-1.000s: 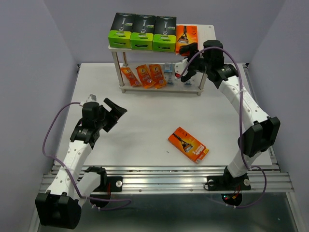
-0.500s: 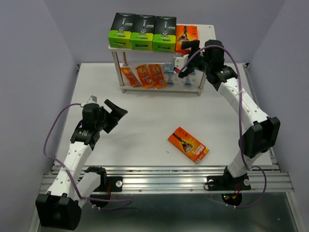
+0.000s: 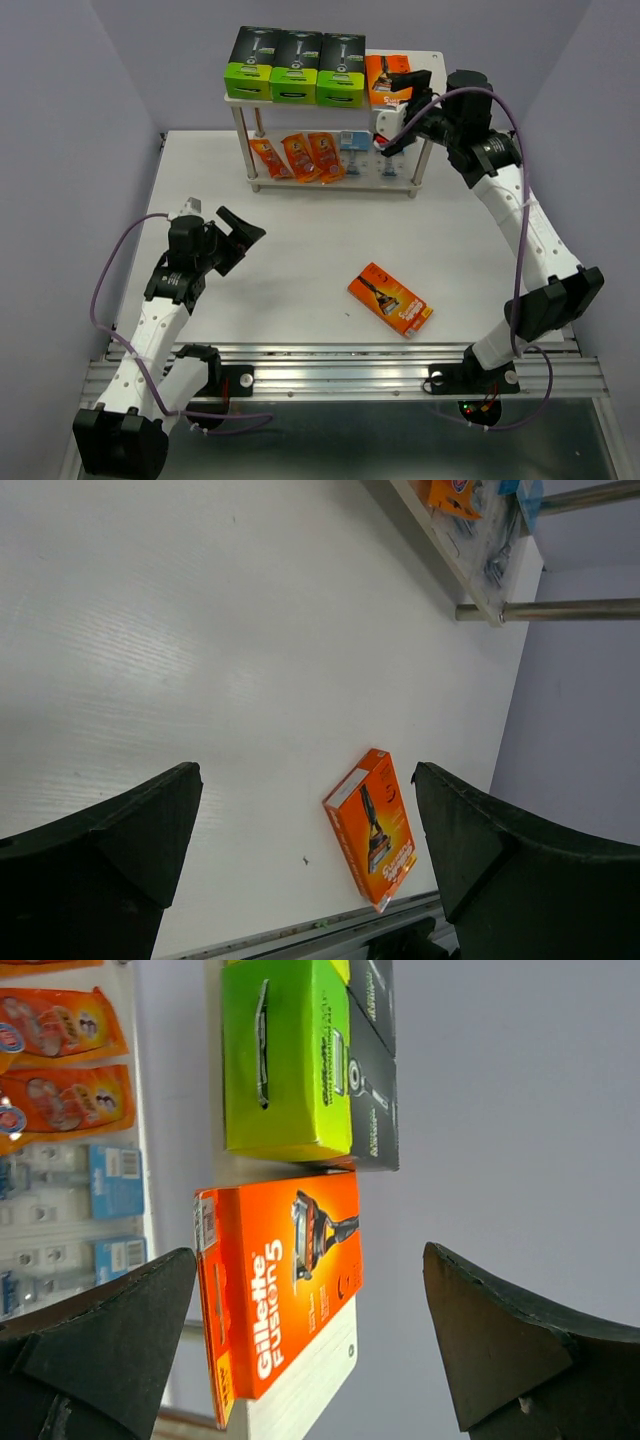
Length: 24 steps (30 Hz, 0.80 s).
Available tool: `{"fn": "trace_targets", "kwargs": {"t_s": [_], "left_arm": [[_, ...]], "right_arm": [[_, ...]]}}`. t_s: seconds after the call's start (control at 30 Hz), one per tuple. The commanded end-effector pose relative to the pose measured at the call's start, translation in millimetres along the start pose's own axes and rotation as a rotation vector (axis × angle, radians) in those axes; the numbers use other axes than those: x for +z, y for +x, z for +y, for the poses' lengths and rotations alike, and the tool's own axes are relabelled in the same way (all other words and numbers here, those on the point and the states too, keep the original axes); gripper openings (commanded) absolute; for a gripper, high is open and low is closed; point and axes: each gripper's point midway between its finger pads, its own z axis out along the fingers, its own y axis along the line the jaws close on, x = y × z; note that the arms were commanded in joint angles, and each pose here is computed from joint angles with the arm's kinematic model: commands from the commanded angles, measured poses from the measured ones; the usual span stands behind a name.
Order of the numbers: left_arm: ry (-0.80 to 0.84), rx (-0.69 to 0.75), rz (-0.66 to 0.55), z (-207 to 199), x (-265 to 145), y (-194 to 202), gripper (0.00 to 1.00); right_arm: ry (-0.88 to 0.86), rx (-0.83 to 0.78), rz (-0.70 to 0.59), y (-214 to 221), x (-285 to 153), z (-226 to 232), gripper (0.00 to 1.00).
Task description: Place and organize the shaving razors onto the shelf
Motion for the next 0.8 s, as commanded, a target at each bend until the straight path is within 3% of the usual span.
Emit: {"fn": "trace_targets", "kwargs": {"t_s": [0.0, 0.17, 0.3, 0.33, 0.5, 0.6, 0.63, 0.7, 0.77], "left_arm": [[0.024, 0.040, 0.030, -1, -2, 6, 0.99], [0.064, 0.050, 0.047, -5, -4, 11, 0.99], [0.083, 0.056, 0.053, -5, -8, 16, 0.99], [0.084, 0.059, 0.050, -5, -8, 15, 0.99], [0.095, 0.067, 0.033, -7, -14, 14, 0.99], [0.094, 0.065, 0.025, -7, -15, 13, 0.99], [0.097, 0.067, 0.023, -7, -15, 13, 0.99], [0.096, 0.067, 0.021, -7, -13, 12, 0.99], [0.090, 0.066, 0.028, -5, -11, 13, 0.99]], "right_arm": [[-0.028, -0.005, -0.023, -29, -38, -9, 1.00], [0.075, 0.082, -0.082, -54, -72, -11, 1.00], [0.224, 0.232, -0.191, -81, -99, -27, 1.00], [0.240, 0.332, -0.205, -83, -102, -30, 1.00], [0.276, 0.567, -0.052, -46, -82, -32, 1.00], [0.413, 0.821, 0.050, -17, -74, -49, 1.00], [0.470, 1.010, 0.044, -14, -72, -52, 1.00], [0.540, 1.213, 0.050, -6, -66, -54, 1.00], [0.513, 1.291, 0.014, -12, -59, -50, 1.00]]}}
